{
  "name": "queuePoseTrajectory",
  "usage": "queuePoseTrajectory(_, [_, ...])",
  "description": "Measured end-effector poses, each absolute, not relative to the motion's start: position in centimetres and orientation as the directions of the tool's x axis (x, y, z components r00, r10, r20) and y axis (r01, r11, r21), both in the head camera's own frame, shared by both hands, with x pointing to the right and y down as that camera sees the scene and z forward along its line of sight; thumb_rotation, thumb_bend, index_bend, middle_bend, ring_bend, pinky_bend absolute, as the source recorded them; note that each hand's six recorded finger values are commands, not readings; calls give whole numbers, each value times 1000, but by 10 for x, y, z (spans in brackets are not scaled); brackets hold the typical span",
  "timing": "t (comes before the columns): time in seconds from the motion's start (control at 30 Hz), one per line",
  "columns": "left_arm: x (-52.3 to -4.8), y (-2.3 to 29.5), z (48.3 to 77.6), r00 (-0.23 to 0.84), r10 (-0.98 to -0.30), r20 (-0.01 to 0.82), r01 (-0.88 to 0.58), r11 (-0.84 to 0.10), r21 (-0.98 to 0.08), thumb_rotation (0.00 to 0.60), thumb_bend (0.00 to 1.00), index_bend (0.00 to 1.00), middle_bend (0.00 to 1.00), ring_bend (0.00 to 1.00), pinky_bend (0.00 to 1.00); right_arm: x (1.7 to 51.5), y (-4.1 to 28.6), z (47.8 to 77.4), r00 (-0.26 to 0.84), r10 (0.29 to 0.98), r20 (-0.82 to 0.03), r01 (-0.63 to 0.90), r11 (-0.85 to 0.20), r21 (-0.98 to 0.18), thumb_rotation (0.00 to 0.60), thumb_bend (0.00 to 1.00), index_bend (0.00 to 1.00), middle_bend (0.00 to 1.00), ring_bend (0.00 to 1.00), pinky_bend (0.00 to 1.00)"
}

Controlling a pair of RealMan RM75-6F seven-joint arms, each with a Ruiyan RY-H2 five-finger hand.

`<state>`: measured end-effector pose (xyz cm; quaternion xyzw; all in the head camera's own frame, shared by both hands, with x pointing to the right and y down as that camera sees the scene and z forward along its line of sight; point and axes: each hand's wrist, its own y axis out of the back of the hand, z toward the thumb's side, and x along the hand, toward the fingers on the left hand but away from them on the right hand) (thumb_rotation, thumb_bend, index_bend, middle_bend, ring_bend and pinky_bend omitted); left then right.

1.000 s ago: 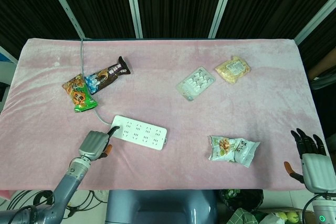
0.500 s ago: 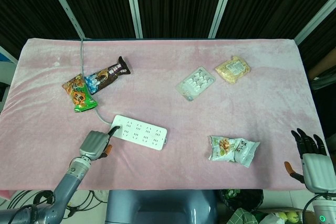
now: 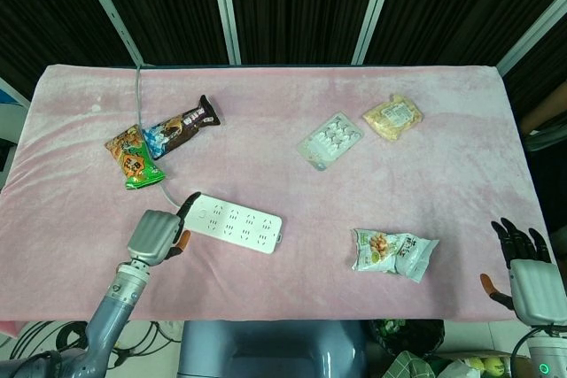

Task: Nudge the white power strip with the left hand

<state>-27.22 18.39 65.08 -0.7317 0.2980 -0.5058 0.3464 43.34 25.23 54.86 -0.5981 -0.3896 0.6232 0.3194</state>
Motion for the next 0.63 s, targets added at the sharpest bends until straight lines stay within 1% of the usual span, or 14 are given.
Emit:
queuePoseTrajectory(0.03, [-274,184,646,313,-791,526,-88,-576,-813,600,415,44,562,572,655,433,252,549,-80,864,-497,68,-492,-868,600,217,98,48,130,65])
queuePoseTrajectory(0.07, [-276,185,640,315,-794,520,-88,-570,-817,600,348,44,443,408,532,434,252,548,-81,864,-497,68,-492,-868,600,217,98,48,130,65])
queuePoseTrajectory(0.1, [-281,187,632,315,-798,514,-85,-563,-822,600,299,44,357,290,439,434,253,548,-81,864,-496,68,-492,-868,600,216,98,48,130,65])
queuePoseTrajectory(0.13, [-286,188,626,311,-802,509,-82,-557,-827,600,232,44,234,136,305,434,253,548,-81,865,-495,68,-491,-869,600,217,98,48,130,65])
queuePoseTrajectory(0.17, [-293,189,619,302,-809,504,-77,-548,-833,600,178,44,140,40,203,434,253,548,-80,866,-494,67,-489,-869,600,216,98,48,130,65])
queuePoseTrajectory(0.2, [-305,191,608,283,-822,493,-69,-531,-845,600,152,44,97,10,151,434,252,547,-80,867,-491,67,-487,-871,600,217,97,48,130,65])
queuePoseTrajectory(0.27, [-326,193,591,248,-847,471,-61,-499,-864,600,103,44,32,0,41,434,252,547,-79,869,-488,68,-484,-873,600,217,94,48,130,65])
queuePoseTrajectory(0.33, [-351,196,572,197,-876,440,-64,-459,-886,600,77,44,8,0,5,433,252,546,-77,874,-480,72,-476,-877,600,217,92,48,130,65])
queuePoseTrajectory(0.4, [-373,199,557,146,-901,409,-87,-424,-902,600,66,45,0,0,0,432,251,545,-70,878,-473,71,-469,-880,600,216,92,48,130,65])
queuePoseTrajectory(0.47, [-389,203,550,107,-912,396,-115,-408,-906,600,63,46,0,0,0,431,252,545,-64,880,-470,67,-466,-882,600,216,92,48,130,65])
queuePoseTrajectory(0.63, [-431,213,544,32,-914,403,-196,-402,-895,600,64,48,0,0,0,428,253,545,-54,881,-470,61,-467,-882,600,217,92,48,130,65])
